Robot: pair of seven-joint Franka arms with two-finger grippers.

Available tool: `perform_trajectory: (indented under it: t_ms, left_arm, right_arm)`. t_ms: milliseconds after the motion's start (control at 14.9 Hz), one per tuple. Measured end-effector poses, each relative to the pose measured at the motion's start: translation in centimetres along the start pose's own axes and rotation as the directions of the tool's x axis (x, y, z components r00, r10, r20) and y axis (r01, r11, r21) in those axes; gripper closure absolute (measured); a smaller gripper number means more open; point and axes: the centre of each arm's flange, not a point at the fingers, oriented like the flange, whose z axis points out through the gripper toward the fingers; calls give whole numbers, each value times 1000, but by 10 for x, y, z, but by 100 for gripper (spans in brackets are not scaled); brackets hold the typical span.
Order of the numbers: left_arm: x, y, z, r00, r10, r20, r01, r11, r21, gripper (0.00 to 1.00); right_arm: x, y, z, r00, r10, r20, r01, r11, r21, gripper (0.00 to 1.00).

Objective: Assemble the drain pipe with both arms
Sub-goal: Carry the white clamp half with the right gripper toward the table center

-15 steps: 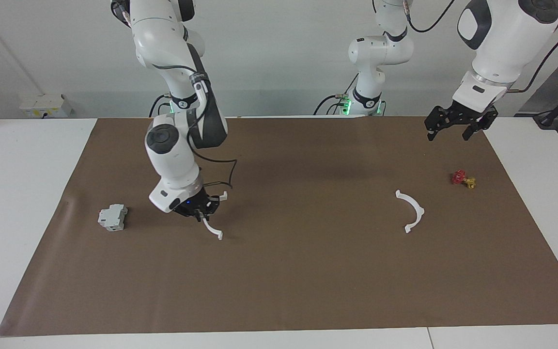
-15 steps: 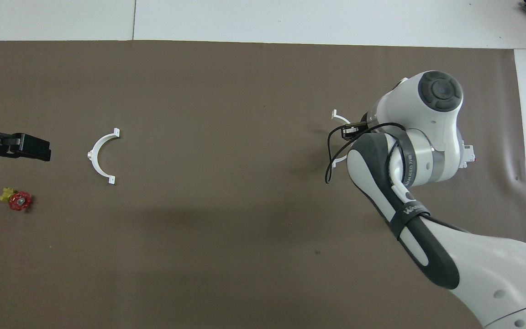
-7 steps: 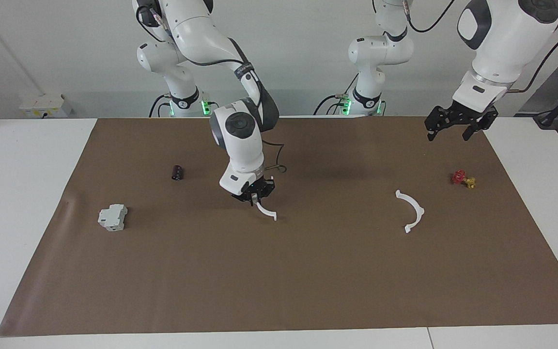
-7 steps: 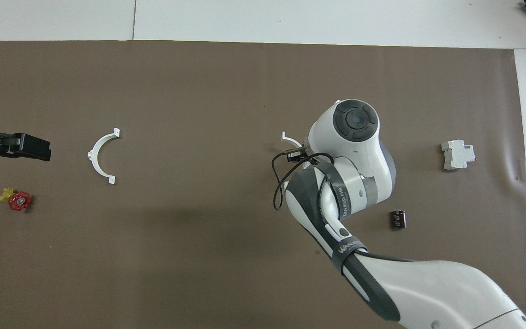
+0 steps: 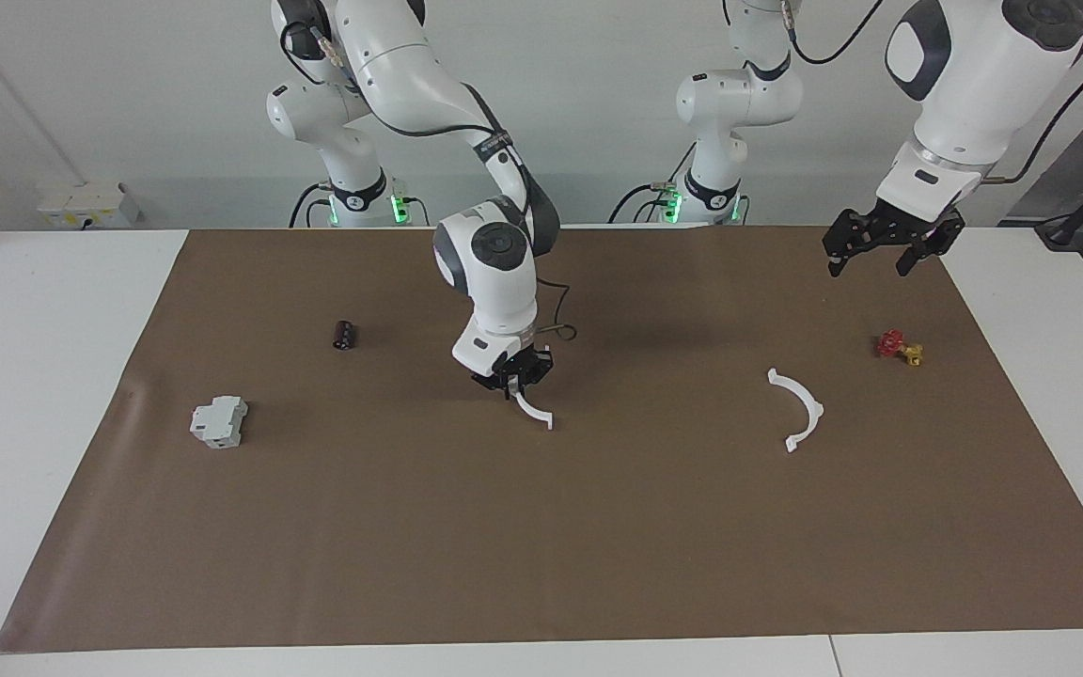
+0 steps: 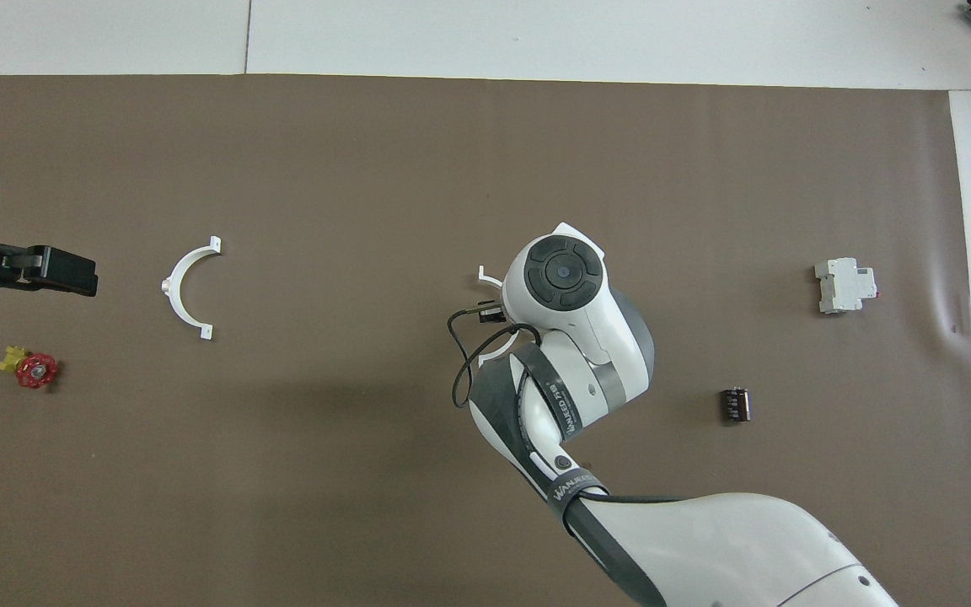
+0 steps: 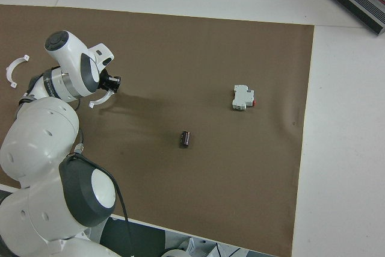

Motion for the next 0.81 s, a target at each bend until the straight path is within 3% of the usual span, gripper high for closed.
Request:
perform_trajectory:
  t_ms: [806]
  left_arm:
    - [-1,0,1,1000,0,-1,0,1000,0,0]
  right_arm:
    - [-11,-24,13,1000,3,-19,-3,1000,-12,79]
